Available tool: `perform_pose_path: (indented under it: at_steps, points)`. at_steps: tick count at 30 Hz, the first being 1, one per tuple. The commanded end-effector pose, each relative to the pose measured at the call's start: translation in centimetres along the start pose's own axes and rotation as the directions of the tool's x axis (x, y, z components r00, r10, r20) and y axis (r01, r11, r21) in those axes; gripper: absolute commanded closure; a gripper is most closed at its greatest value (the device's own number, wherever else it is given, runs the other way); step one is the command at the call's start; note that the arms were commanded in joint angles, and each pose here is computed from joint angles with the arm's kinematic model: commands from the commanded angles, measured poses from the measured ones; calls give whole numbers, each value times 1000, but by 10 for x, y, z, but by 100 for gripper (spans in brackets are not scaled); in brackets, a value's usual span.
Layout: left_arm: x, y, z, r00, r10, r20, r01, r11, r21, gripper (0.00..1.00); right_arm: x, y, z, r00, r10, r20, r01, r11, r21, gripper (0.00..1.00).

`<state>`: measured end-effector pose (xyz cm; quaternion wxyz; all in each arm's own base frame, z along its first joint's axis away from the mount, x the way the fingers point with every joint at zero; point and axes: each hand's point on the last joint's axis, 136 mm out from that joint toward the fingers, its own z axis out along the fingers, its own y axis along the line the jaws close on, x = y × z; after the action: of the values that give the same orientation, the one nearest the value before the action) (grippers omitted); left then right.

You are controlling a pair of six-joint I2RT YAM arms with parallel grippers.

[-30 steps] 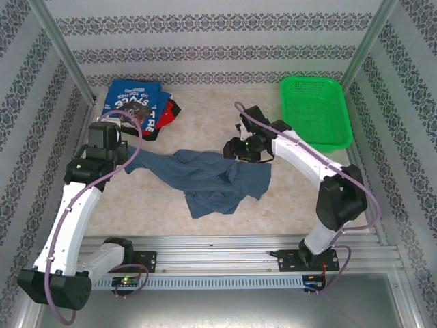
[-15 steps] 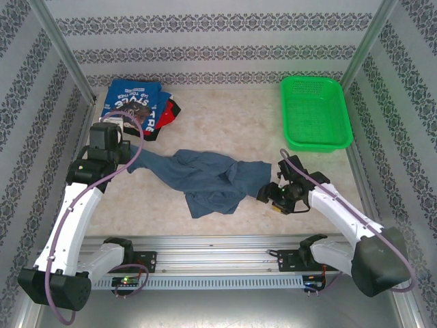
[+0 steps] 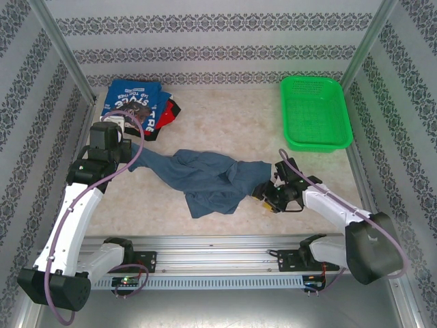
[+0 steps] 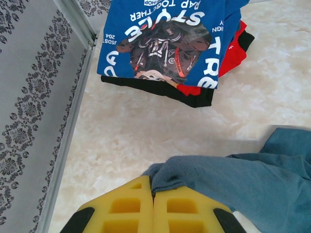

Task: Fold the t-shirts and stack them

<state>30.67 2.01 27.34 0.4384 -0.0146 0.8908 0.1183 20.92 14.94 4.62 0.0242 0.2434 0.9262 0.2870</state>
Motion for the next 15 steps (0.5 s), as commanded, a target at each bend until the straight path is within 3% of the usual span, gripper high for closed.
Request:
perform_pose_path:
  at_steps: [1,15]
  points:
    - [-6,-4,-4,999,-20,44,20,1000,17,100,-11,3,4,999,42,25,-41,999,-32,48]
    - [-6,-4,-6,999,-13,49,12,1000,18,100,-20,-4,21,998,63,8,-63,998,-13,59]
